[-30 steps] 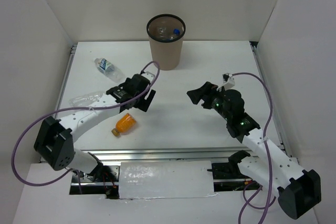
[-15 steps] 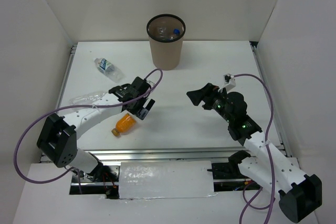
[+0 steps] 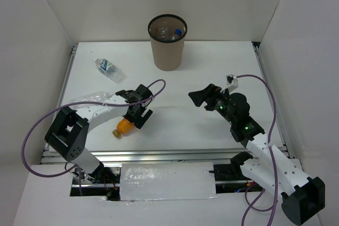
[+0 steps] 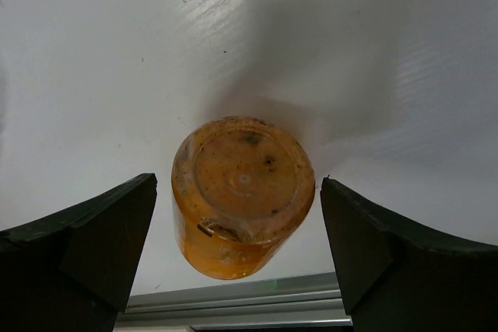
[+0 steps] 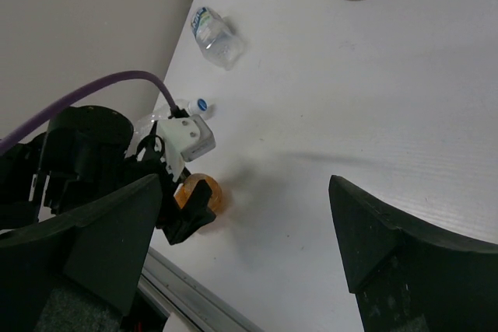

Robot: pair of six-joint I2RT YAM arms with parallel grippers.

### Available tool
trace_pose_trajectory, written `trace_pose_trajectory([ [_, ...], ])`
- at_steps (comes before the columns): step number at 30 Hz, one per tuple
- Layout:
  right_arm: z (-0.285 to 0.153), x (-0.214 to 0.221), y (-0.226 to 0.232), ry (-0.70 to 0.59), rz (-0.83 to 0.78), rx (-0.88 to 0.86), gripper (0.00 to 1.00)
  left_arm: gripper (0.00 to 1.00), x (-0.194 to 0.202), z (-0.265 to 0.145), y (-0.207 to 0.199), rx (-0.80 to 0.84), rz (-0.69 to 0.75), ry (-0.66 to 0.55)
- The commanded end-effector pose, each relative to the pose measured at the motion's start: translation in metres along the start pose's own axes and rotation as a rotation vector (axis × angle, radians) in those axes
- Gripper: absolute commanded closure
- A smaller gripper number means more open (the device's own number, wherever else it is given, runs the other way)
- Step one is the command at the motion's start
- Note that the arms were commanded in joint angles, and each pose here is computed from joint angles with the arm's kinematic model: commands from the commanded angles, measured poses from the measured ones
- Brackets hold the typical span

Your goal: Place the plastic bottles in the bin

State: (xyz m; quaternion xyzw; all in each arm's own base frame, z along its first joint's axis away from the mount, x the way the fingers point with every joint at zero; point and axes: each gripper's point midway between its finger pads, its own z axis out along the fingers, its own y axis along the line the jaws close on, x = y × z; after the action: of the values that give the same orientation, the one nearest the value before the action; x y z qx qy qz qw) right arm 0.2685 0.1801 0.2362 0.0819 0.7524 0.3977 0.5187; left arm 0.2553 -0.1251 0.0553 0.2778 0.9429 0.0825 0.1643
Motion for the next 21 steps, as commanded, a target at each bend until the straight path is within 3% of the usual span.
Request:
trace_pose_trajectory([
  [1, -0.002, -0.008, 0.010, -0.029, -0.016, -0.041, 0.05, 0.01, 0.005, 0.009, 0.005, -0.017, -0.004, 0.031],
  [4, -0.002, -0.007, 0.010, -0.028, -0.017, -0.043, 0.05, 0.09, 0.004, 0.012, 0.003, -0.015, -0.008, 0.047],
  [6, -0.003, -0.007, 0.010, -0.030, -0.017, -0.041, 0.05, 0.23, -0.002, 0.010, 0.002, -0.007, -0.017, 0.035],
  [7, -0.003, -0.008, 0.010, -0.032, -0.018, -0.041, 0.05, 0.35, -0.006, 0.008, 0.003, -0.008, -0.025, 0.028],
  [8, -0.003, -0.007, 0.010, -0.031, -0.016, -0.040, 0.05, 0.58, -0.011, 0.004, 0.006, -0.021, -0.034, 0.017],
  [10, -0.003, -0.008, 0.010, -0.034, -0.019, -0.039, 0.05, 0.70, -0.034, -0.016, 0.011, -0.023, -0.063, -0.039],
  [14, -0.003, -0.010, 0.009, -0.042, -0.017, -0.034, 0.05, 0.95, -0.116, -0.089, 0.025, -0.001, -0.179, -0.286],
  [15, -0.003, -0.010, 0.010, -0.045, -0.019, -0.036, 0.05, 0.97, -0.155, -0.130, 0.028, 0.026, -0.207, -0.427],
  [19, -0.004, -0.013, 0.007, -0.060, -0.026, -0.021, 0.05, 1.00, -0.251, -0.249, 0.028, 0.171, -0.288, -0.919],
  [21, -0.005, -0.014, 0.007, -0.074, -0.032, -0.025, 0.05, 1.00, -0.274, -0.288, 0.037, 0.202, -0.345, -1.069],
])
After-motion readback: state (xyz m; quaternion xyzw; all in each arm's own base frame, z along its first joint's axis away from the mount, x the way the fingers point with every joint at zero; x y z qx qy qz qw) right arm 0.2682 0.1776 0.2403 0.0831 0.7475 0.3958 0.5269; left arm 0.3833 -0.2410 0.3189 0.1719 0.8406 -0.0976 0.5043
